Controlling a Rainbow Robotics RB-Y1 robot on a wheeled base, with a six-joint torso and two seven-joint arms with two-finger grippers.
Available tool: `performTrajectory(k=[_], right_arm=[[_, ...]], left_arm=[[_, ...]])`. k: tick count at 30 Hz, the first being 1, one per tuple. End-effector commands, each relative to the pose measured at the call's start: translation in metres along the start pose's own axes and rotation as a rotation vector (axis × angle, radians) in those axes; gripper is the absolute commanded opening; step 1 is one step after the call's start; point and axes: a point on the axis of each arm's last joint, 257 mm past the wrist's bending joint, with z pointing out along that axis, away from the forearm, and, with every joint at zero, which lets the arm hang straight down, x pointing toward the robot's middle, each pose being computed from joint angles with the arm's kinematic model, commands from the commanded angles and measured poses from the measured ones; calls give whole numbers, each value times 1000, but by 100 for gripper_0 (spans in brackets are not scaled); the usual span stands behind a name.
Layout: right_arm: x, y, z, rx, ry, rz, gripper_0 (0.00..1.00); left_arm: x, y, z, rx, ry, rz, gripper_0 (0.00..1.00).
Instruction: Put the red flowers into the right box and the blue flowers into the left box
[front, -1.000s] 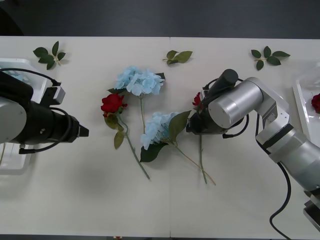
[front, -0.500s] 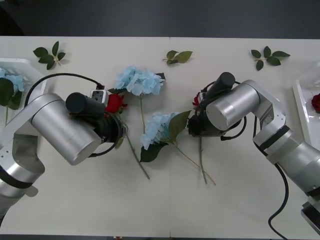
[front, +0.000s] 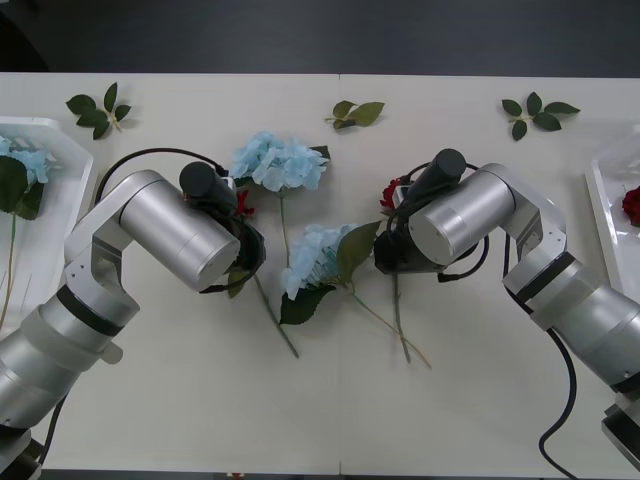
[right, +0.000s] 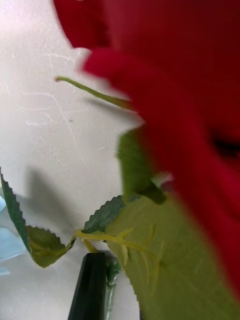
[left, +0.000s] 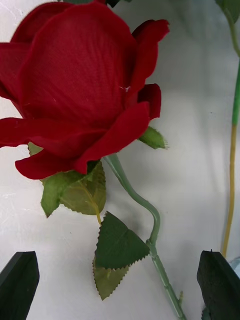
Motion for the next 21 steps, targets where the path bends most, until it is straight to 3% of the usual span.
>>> performTrajectory(k=[1,3,14,21], right_arm=[[-14,20,-4,-26,-33,-3,7],[-16,18,-4,-22,-39,-7,0],[-59,-26,-29,12,-152,-27,0],[-92,-92,-67,63,-209,-109,0]], left_arm=[[-14,-4,0,-10,-18,67,90],[-13,-5,3,-16,-11,78,90],[-9,-6,23,-42,23,110,90],[-4,-9,26,-46,34,127,90]])
